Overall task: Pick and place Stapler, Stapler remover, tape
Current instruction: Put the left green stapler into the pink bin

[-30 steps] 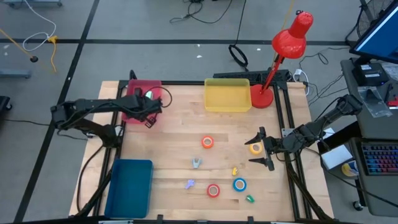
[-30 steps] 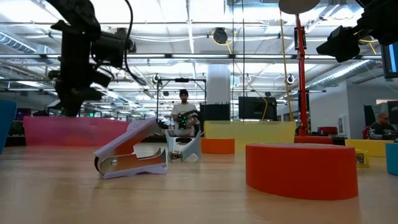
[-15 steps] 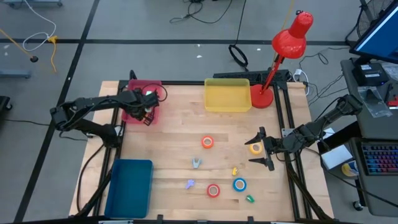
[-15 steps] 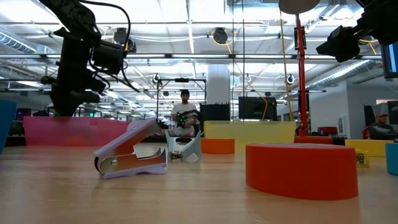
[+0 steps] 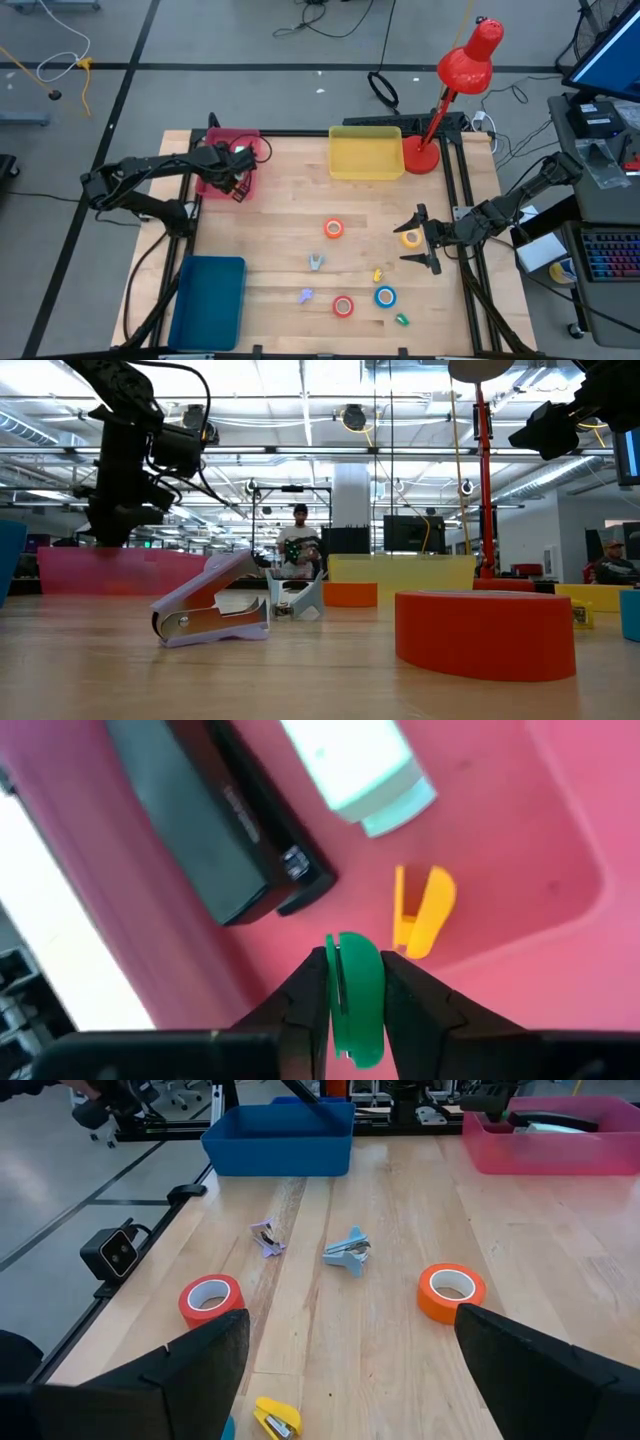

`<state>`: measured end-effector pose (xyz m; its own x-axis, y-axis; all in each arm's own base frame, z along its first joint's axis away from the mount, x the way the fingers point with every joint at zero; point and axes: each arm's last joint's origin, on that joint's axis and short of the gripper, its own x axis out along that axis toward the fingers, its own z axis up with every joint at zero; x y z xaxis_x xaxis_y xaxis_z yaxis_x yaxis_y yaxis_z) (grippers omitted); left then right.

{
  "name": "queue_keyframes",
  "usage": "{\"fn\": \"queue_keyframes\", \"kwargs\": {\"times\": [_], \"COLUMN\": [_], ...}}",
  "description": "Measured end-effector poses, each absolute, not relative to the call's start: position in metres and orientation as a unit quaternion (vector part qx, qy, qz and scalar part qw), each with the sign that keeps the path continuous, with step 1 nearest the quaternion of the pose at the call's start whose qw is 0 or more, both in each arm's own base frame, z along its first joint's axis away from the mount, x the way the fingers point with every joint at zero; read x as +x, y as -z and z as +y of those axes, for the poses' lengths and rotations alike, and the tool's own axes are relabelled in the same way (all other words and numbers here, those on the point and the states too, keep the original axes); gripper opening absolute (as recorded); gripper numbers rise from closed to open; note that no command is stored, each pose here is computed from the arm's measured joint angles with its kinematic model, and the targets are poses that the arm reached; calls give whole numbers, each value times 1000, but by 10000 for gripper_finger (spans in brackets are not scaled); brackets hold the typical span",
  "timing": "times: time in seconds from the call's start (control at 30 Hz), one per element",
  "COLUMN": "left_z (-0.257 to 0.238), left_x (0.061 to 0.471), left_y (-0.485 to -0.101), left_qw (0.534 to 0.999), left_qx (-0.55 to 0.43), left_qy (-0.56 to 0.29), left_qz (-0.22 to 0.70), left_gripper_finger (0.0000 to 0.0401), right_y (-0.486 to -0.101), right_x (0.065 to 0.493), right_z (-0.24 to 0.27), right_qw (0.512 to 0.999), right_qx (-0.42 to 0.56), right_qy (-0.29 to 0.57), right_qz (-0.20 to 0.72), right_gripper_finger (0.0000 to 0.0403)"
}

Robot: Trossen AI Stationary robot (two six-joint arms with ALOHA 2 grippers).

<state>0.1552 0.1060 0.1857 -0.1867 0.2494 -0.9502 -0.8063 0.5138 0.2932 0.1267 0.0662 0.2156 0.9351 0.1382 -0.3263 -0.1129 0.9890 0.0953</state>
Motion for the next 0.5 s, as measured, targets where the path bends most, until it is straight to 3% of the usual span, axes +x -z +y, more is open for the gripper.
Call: {"fn": "queue_keyframes", "kwargs": {"times": [0.5], "left_z": [113], "left_x": [163], "left_y": [-168], "left_qw": [581], "left_qx": [-208], "left_qy": [-416], "left_qz": [668], "left_gripper_finger": [78], "right_y": [-216], "right_x": [127], "right_z": [66], "right_qw": [983], "right_qx": [41], "right_qy": [-63], "right_qz": [169], "right_gripper_finger": [345]}}
